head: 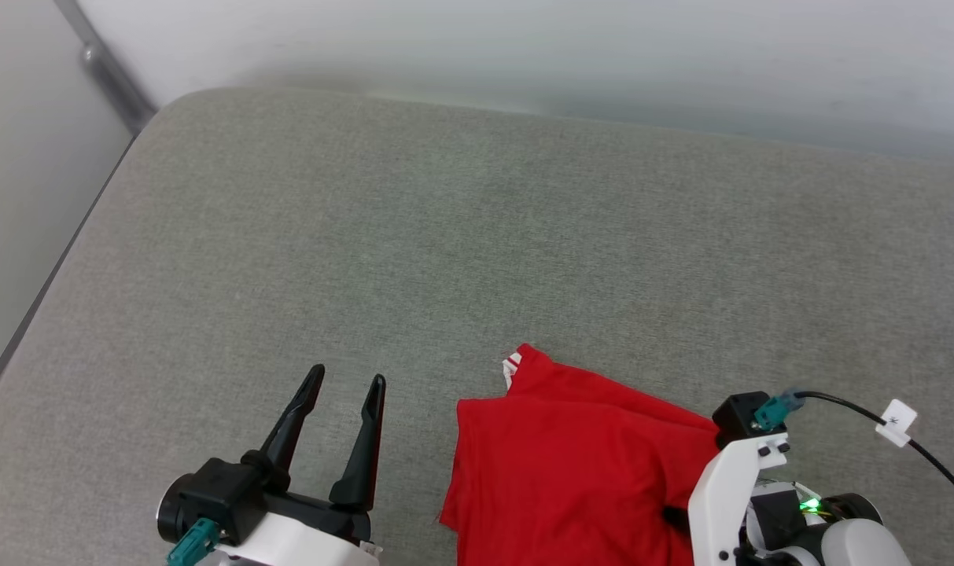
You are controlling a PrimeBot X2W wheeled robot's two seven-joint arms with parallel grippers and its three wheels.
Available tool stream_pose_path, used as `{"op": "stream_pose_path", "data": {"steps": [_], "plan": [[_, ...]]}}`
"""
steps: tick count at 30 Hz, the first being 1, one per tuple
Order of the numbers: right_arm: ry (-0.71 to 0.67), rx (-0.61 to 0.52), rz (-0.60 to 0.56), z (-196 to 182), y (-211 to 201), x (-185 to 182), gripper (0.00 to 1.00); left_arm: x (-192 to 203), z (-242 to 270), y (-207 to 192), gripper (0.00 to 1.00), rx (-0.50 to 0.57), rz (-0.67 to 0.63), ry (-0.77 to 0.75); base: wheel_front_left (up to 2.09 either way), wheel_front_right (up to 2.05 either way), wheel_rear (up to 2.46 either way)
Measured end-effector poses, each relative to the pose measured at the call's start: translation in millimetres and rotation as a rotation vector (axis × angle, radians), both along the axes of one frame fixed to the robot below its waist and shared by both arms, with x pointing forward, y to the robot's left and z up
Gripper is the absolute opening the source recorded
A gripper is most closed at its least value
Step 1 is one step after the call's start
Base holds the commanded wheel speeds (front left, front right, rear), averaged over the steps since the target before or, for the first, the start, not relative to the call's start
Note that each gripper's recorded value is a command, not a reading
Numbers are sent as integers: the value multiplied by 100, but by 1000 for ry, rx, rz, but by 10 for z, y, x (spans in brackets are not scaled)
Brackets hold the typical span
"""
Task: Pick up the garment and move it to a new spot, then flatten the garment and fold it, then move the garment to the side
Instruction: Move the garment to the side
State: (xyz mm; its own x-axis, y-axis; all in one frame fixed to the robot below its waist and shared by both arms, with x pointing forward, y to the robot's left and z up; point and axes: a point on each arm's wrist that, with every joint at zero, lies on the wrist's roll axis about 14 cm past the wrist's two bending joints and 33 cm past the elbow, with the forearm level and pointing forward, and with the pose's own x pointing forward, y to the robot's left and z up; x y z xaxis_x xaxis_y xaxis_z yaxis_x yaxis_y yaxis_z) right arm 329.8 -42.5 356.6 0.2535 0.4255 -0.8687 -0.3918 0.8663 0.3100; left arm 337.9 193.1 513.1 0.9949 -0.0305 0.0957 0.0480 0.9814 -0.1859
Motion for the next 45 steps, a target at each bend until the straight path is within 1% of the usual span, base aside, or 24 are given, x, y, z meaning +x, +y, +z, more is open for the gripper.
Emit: {"op": "stream_pose_path", "data": {"steps": [4, 8, 15, 20, 26, 33, 35, 39, 45], "plan": [[-59, -20, 6, 68, -16, 43, 0, 17, 10, -108, 100, -9, -34, -6, 0, 0, 0], [-164, -96, 62, 195, -157, 131, 0, 68, 32, -246, 100, -23, -79, -16, 0, 0, 0], [-332, -338, 136, 487, -858, 345, 0, 214, 32, -625, 100, -48, -199, -22, 0, 0, 0], [-396, -517, 133, 701, -1501, 458, 0, 368, 40, -972, 100, -63, -310, -31, 0, 0, 0], [-418, -691, 71, 892, -2305, 554, 0, 571, -5, -1326, 100, -71, -428, -33, 0, 0, 0], [-383, -835, -15, 858, -3135, 599, 0, 834, -145, -1633, 100, -72, -543, -30, 0, 0, 0], [-375, -856, -47, 820, -3327, 611, 0, 909, -192, -1706, 100, -71, -572, -33, 0, 0, 0], [-366, -931, -67, 760, -3715, 634, 0, 1049, -315, -1813, 100, -78, -614, -29, 0, 0, 0], [-359, -1007, -96, 648, -4138, 699, 0, 1208, -517, -1898, 100, -89, -654, -17, 0, 0, 0]]}}
